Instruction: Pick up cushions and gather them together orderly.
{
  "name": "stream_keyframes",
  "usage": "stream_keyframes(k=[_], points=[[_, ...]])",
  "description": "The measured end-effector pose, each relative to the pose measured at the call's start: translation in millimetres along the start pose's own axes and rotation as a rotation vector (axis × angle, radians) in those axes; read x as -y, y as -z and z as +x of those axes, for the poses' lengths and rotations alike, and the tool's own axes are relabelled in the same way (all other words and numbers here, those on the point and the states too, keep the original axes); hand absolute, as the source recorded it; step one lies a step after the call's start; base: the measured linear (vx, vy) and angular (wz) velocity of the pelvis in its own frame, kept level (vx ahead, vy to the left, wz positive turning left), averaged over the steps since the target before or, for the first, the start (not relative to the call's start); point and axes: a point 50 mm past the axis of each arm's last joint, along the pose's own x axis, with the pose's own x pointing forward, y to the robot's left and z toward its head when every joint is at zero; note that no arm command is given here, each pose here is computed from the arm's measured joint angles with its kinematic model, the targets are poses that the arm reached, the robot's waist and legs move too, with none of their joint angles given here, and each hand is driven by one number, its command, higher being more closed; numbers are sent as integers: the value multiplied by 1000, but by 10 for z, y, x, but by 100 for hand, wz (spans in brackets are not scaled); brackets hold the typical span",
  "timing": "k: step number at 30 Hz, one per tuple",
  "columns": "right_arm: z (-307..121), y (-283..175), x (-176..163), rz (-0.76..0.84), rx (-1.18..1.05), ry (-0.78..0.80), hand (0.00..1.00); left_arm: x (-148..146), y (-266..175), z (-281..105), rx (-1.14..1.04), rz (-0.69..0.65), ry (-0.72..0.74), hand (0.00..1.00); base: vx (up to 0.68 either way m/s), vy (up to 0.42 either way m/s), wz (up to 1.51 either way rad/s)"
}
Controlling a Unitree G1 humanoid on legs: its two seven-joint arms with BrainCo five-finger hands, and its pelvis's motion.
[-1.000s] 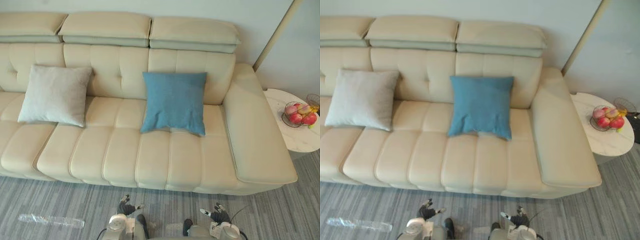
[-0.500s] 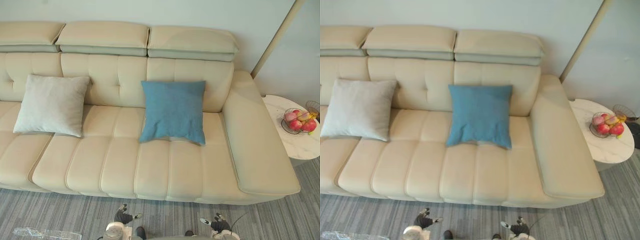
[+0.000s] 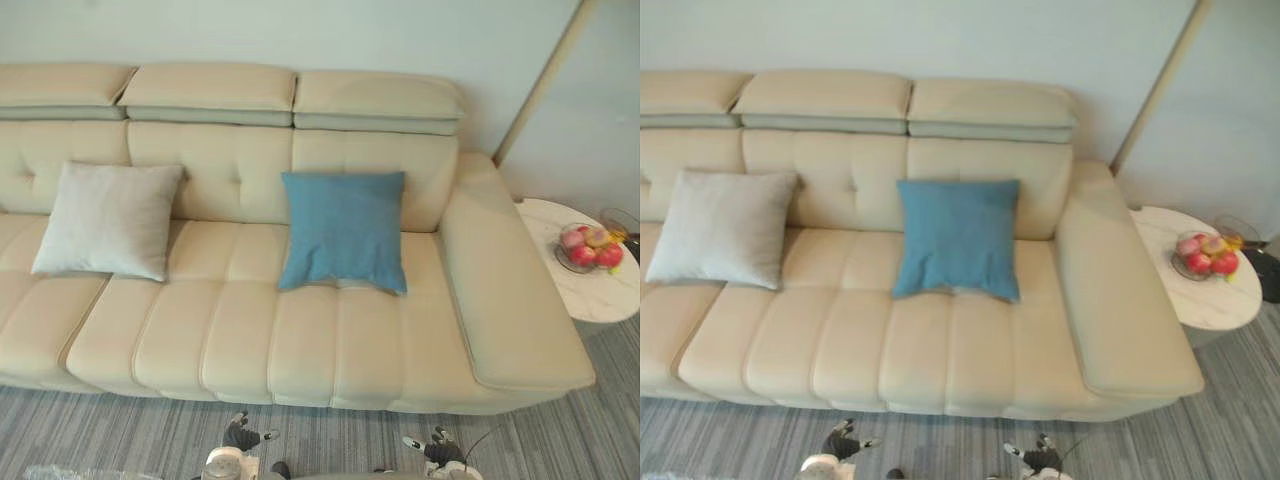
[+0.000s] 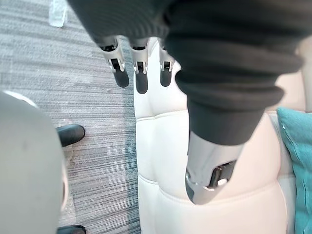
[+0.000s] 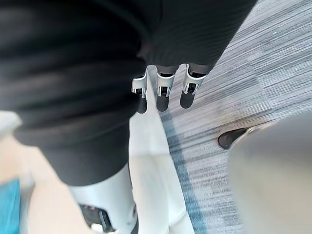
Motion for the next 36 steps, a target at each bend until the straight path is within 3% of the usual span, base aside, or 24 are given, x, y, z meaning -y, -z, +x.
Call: stream_keyframes(k=[4, 10, 17, 20, 27, 36], points=[[-9, -38, -21, 9, 25, -11, 0, -11, 0, 1, -1, 4, -1, 0, -107, 25, -142], [27, -207, -260, -109, 65, -105, 0, -124, -321, 98, 86, 68, -15, 0, -5, -24, -202], [69, -386, -229, -165, 112, -113, 0, -49, -424, 117, 110, -5, -13, 0, 18, -117, -129], [58, -368, -290, -185, 112, -141, 0, -7, -47, 24, -8, -65, -7, 0, 135, -268, -118], [90, -379, -77, -215, 97, -92, 0, 8, -89, 18, 23, -165, -19, 0, 163, -115, -181], [48, -224, -101, -109, 62, -66, 0, 57, -134, 4, 50, -217, -17, 0, 281, 84, -139]])
